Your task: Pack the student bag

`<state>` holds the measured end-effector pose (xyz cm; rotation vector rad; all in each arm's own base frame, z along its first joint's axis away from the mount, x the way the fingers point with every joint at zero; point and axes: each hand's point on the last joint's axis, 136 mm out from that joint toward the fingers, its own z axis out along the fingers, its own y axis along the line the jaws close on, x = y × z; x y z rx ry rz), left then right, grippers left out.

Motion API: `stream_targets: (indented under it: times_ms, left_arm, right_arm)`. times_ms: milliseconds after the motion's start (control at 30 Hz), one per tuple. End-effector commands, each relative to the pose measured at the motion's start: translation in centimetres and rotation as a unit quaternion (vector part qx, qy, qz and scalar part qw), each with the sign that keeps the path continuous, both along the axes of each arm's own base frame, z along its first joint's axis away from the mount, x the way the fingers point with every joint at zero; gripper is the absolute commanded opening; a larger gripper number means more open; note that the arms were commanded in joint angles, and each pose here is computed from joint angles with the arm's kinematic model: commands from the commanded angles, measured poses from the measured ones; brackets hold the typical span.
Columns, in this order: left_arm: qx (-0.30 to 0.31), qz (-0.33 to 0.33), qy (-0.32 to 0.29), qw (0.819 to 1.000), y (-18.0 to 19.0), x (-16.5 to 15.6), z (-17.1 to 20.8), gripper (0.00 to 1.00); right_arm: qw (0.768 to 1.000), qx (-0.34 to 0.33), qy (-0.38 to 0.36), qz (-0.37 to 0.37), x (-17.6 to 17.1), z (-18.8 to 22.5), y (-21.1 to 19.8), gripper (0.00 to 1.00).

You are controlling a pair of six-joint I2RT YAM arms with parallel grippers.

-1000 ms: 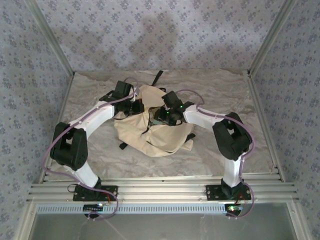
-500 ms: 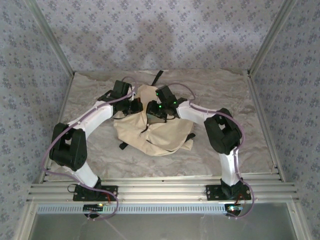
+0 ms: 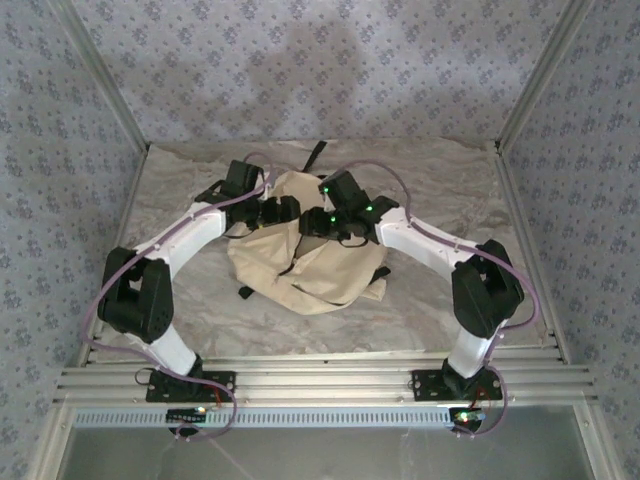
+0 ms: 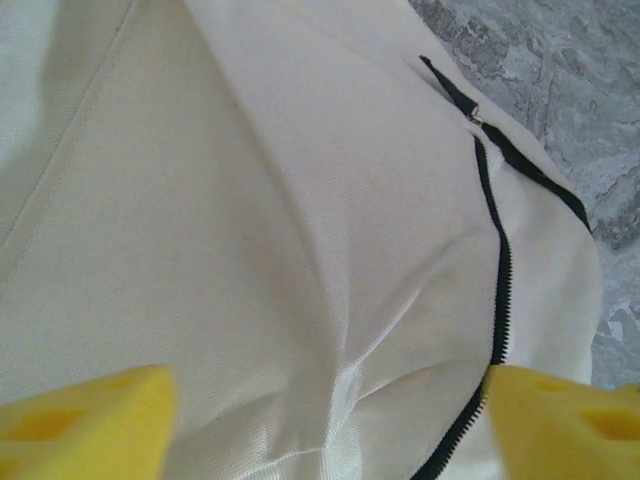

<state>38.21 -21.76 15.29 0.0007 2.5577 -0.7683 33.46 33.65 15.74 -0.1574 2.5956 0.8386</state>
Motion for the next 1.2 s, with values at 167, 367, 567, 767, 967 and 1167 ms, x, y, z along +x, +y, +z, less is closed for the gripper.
stream_targets:
  times_ms: [167,367,567,767,967,1167]
  left_arm:
    - [0.029,0.057,-0.056,0.996,4.1,-2.8,3.6,0.99]
    - [0.045,0.112,-0.02,0.993,7.1,-5.2,0.1,1.0]
    - [0.053,0.149,-0.012,0.987,9.4,-6.0,-2.3,1.0]
    - [0.037,0.17,-0.005,0.985,10.2,-5.9,-4.2,1.0]
    - [0.042,0.175,0.012,0.984,10.3,-5.9,-6.7,0.99]
    - [0.032,0.175,0.036,0.983,9.9,-6.0,-10.1,0.84]
  right_arm:
    - [0.997,-0.061,0.039,0.035,-6.3,-2.4,1.4,0.52]
    - [0.996,-0.053,0.067,0.009,-8.1,-4.4,3.9,0.49]
    - [0.996,-0.05,0.071,-0.009,-8.3,-6.1,6.4,0.45]
    - [0.996,-0.026,0.065,-0.057,-6.0,-7.6,7.4,0.45]
    - [0.994,-0.004,0.073,-0.078,-4.2,-7.6,8.5,0.45]
    - [0.992,-0.029,0.074,-0.099,-3.6,-8.5,8.0,0.47]
